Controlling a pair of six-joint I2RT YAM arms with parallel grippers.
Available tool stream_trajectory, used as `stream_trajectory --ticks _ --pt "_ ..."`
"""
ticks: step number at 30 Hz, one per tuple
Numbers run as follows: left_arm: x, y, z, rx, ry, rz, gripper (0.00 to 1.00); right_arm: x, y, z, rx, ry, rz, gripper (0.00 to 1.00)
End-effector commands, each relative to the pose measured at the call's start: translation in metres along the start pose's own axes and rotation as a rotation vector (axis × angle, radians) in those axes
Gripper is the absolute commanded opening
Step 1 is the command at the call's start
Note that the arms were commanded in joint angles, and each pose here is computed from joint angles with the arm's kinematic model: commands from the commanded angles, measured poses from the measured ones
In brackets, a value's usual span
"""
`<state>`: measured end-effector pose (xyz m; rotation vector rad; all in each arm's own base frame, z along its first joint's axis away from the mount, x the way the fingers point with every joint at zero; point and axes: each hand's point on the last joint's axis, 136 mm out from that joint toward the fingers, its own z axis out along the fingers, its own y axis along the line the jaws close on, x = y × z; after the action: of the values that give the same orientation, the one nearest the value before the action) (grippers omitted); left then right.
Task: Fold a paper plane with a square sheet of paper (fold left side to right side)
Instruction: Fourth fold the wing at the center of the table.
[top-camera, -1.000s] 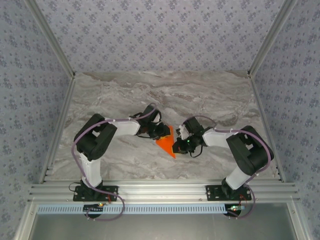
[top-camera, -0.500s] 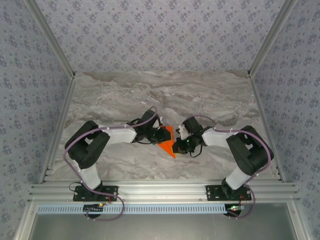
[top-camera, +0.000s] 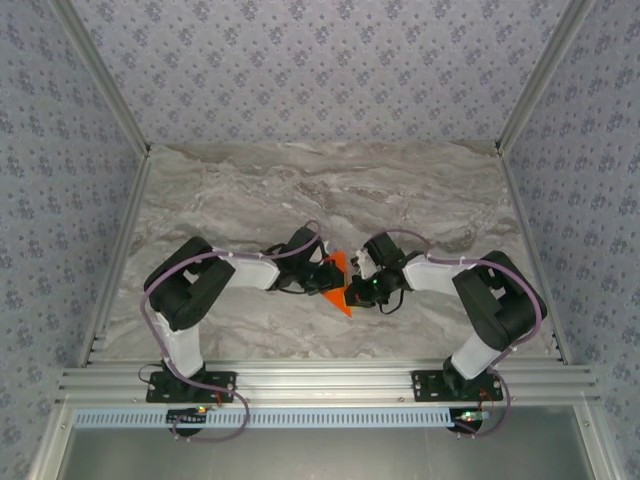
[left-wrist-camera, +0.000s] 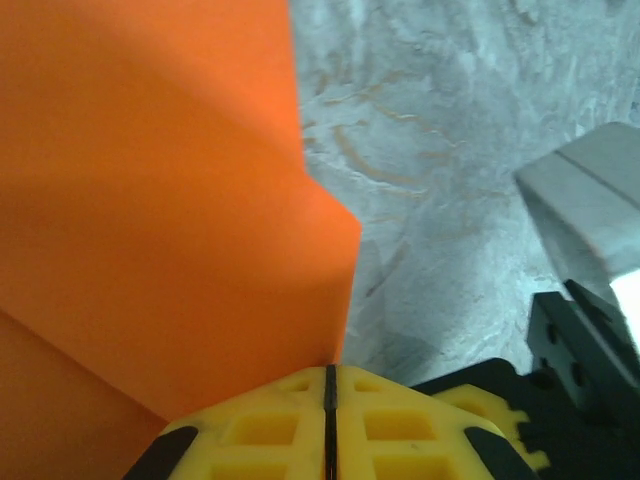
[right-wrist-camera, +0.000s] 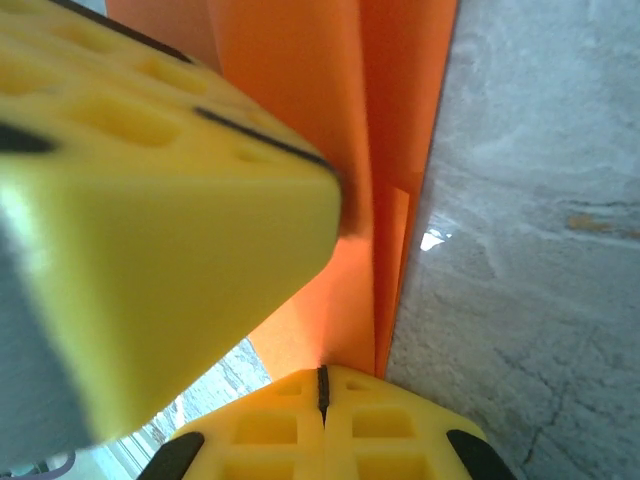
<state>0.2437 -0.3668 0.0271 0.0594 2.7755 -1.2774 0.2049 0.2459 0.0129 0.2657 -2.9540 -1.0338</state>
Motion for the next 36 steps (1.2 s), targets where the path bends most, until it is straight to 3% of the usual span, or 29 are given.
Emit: stream_trajectory --ticks 1,15,36 --pt "0.001 0.008 0.006 0.001 0.000 -0.010 0.08 0.048 -0.066 0.004 0.281 0.141 0.110 0.00" --pt "-0.020 0.055 0.004 -0.123 -0.035 -0.031 0.07 0.062 -0.076 0.004 0.360 0.221 0.097 0.00" --pt "-0.111 0.087 -0.029 -0.192 -0.114 -0.013 0.08 0.072 -0.080 0.002 0.384 0.243 0.098 0.00"
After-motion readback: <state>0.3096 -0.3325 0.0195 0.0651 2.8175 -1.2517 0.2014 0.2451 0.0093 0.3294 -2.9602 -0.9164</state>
